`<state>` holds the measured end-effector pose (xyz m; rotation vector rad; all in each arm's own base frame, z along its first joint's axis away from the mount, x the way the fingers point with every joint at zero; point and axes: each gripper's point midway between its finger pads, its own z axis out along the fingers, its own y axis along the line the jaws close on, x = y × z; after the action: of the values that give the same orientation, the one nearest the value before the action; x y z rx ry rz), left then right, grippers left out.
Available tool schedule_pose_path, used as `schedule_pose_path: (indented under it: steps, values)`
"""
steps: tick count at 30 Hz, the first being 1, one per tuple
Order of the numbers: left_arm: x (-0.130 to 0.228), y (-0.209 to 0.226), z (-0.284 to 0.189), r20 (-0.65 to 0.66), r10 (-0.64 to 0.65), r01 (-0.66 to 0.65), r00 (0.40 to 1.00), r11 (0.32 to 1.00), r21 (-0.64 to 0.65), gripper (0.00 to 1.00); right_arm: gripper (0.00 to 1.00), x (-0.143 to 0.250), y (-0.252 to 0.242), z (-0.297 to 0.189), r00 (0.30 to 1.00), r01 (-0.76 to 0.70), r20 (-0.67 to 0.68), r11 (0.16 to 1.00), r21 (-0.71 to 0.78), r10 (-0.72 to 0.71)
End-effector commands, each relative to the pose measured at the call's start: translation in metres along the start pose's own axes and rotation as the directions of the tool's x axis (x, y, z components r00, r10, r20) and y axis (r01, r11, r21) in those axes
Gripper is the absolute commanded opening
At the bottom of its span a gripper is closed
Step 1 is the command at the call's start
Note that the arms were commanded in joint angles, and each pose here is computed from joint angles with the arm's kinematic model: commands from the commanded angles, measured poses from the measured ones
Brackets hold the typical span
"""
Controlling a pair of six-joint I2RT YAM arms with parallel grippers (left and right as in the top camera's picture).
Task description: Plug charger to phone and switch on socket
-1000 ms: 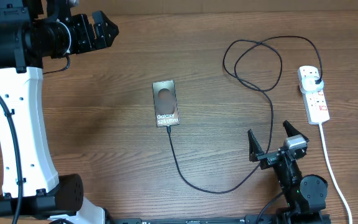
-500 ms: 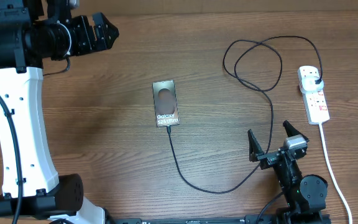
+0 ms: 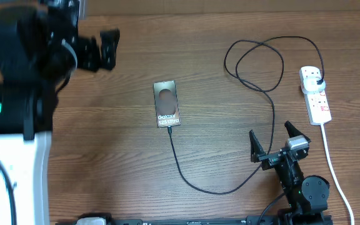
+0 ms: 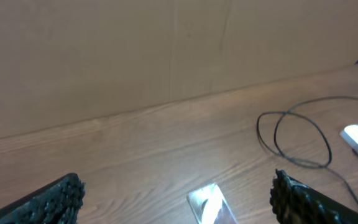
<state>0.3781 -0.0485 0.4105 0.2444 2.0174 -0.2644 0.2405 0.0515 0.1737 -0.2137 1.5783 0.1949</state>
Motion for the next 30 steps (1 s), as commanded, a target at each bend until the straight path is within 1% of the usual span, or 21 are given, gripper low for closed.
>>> schedule_pose_path:
  steps: [1,4,9,12,13,15,20,23,30]
  values:
    - [0.028,0.000,-0.007,0.041,0.103,-0.102,0.994,0.994,-0.025,1.00,1.00,0.001,-0.001,0.000,1.000,-0.003,0.006,1.000,0.008,0.003]
    - [0.049,-0.002,-0.010,0.082,0.120,-0.118,0.989,0.992,-0.034,1.00,1.00,0.001,-0.001,0.000,1.000,-0.003,0.006,1.000,0.008,0.003]
    - [0.095,-0.005,-0.013,0.158,0.148,-0.141,0.976,0.989,-0.053,1.00,1.00,0.001,-0.001,0.000,1.000,-0.003,0.006,1.000,0.008,0.003]
    - [0.128,-0.006,-0.015,0.192,0.160,-0.150,0.968,0.986,-0.069,1.00,1.00,0.001,-0.001,0.000,1.000,-0.003,0.006,1.000,0.008,0.003]
    - [0.147,-0.006,-0.016,0.222,0.171,-0.155,0.960,0.984,-0.086,1.00,1.00,0.001,-0.001,0.000,1.000,-0.003,0.006,1.000,0.008,0.003]
    - [0.167,-0.005,-0.016,0.244,0.184,-0.162,0.952,0.981,-0.107,1.00,1.00,0.001,-0.001,0.000,1.000,-0.003,0.006,1.000,0.008,0.003]
    - [0.215,-0.007,-0.014,0.277,0.256,-0.227,0.926,0.965,-0.134,0.99,1.00,0.001,-0.001,0.000,1.000,-0.003,0.006,1.000,0.008,0.003]
    - [0.234,-0.008,-0.014,0.303,0.278,-0.243,0.912,0.959,-0.149,1.00,1.00,0.001,-0.001,0.000,1.000,-0.003,0.006,1.000,0.008,0.003]
    - [0.266,0.004,-0.014,0.319,0.289,-0.220,0.903,0.947,-0.235,1.00,1.00,0.001,-0.001,0.000,1.000,-0.003,0.006,1.000,0.008,0.003]
